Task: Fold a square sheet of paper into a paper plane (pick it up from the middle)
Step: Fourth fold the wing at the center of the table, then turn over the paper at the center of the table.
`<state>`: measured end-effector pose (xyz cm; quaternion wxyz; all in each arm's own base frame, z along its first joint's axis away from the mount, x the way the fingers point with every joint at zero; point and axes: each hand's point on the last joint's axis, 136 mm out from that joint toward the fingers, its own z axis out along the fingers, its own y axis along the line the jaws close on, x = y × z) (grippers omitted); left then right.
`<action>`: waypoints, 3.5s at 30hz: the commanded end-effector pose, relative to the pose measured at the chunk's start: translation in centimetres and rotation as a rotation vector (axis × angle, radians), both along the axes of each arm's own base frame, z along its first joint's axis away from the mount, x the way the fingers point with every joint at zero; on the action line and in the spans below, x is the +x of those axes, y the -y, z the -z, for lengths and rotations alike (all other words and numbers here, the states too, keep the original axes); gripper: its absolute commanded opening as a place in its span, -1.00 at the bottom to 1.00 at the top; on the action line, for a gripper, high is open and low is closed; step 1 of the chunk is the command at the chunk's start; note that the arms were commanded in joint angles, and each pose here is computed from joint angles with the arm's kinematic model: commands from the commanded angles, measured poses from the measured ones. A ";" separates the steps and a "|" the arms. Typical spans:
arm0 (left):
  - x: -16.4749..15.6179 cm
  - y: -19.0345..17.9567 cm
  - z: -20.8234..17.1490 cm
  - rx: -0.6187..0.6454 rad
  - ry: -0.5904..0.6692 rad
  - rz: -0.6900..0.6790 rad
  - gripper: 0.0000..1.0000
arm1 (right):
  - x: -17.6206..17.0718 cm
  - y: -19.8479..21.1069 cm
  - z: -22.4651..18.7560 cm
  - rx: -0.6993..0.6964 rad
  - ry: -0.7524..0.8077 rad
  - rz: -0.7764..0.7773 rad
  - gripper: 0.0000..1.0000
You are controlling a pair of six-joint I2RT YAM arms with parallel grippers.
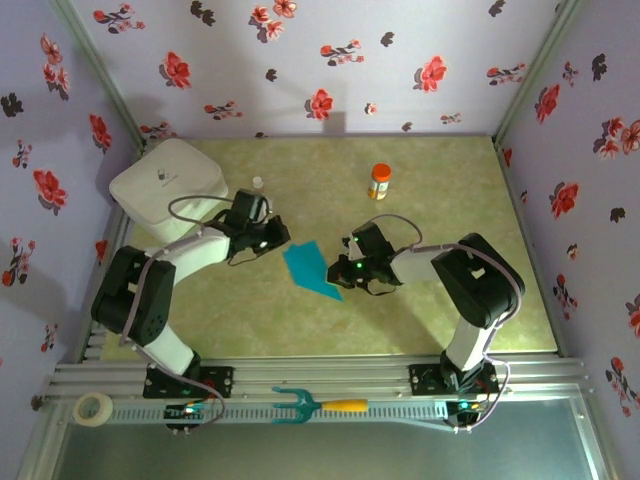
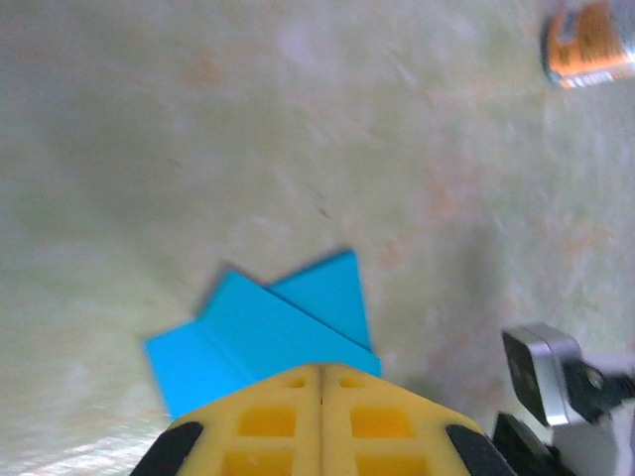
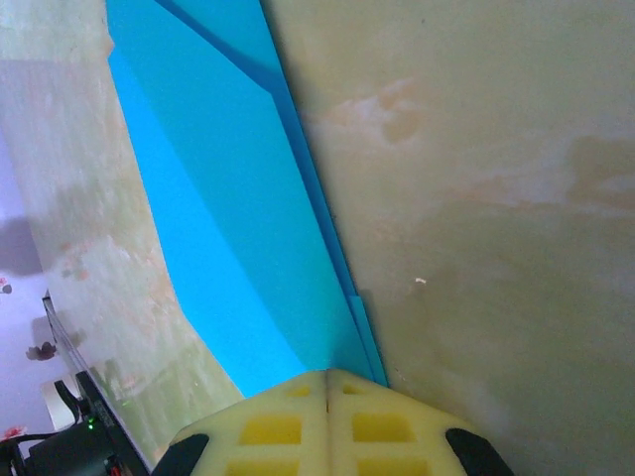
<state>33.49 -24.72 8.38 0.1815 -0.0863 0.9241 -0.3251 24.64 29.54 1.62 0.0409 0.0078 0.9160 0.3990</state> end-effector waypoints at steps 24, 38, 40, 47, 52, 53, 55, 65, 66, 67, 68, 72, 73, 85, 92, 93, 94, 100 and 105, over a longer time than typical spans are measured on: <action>-5.1 4.9 8.1 0.019 -0.177 0.093 -0.90 | -3.9 3.5 -2.9 -0.026 -0.095 0.134 -0.27; -4.9 4.7 7.3 -0.001 -0.168 0.075 -0.90 | -6.2 3.1 -1.5 0.003 -0.180 0.143 -0.21; -4.9 4.6 7.3 0.000 -0.169 0.073 -0.90 | -6.1 2.8 -1.5 0.003 -0.178 0.134 -0.20; -5.0 4.6 7.4 -0.004 -0.174 0.071 -0.90 | -5.9 2.9 -0.9 -0.017 -0.181 0.142 -0.26; -4.9 4.8 7.2 -0.015 -0.171 0.068 -0.90 | -5.4 2.4 -1.3 -0.004 -0.170 0.138 -0.26; -4.8 4.9 7.1 -0.023 -0.170 0.069 -0.90 | -5.4 2.4 -1.2 -0.005 -0.171 0.138 -0.26; -4.8 5.0 6.9 -0.029 -0.169 0.069 -0.90 | -5.3 2.4 -1.2 -0.007 -0.172 0.140 -0.26; -4.9 4.9 7.0 -0.034 -0.175 0.062 -0.90 | -4.8 2.1 -1.9 0.028 -0.139 0.149 -0.25; -4.9 4.9 7.0 -0.034 -0.175 0.062 -0.90 | -4.7 2.0 -1.9 0.034 -0.138 0.150 -0.24; -5.0 4.9 7.1 -0.032 -0.177 0.063 -0.90 | -4.7 2.0 -2.0 0.037 -0.137 0.152 -0.24; -4.9 4.9 7.1 -0.033 -0.176 0.062 -0.90 | -4.7 2.0 -2.0 0.039 -0.136 0.152 -0.24; -5.0 4.8 7.1 -0.033 -0.176 0.060 -0.90 | -4.6 2.2 -2.2 0.042 -0.124 0.160 -0.24; -4.9 4.8 7.1 -0.033 -0.175 0.058 -0.90 | -4.6 2.2 -2.2 0.043 -0.122 0.161 -0.24; -4.9 4.7 7.1 -0.035 -0.175 0.054 -0.90 | -4.0 2.0 -2.7 0.090 -0.088 0.171 -0.18; -4.8 4.8 6.9 -0.042 -0.173 0.055 -0.90 | -3.4 1.6 -2.3 0.120 -0.085 0.176 -0.21; -4.8 4.8 6.9 -0.041 -0.172 0.055 -0.90 | -3.3 1.7 -2.3 0.121 -0.085 0.178 -0.22; -4.8 4.8 6.8 -0.042 -0.172 0.054 -0.90 | -3.3 1.7 -2.1 0.120 -0.086 0.179 -0.23; -4.7 4.8 6.8 -0.042 -0.170 0.054 -0.89 | -3.1 1.9 -1.8 0.120 -0.085 0.184 -0.38; -4.5 5.0 6.2 -0.054 -0.159 0.058 -0.86 | -3.0 1.8 -1.9 0.130 -0.083 0.179 -0.57</action>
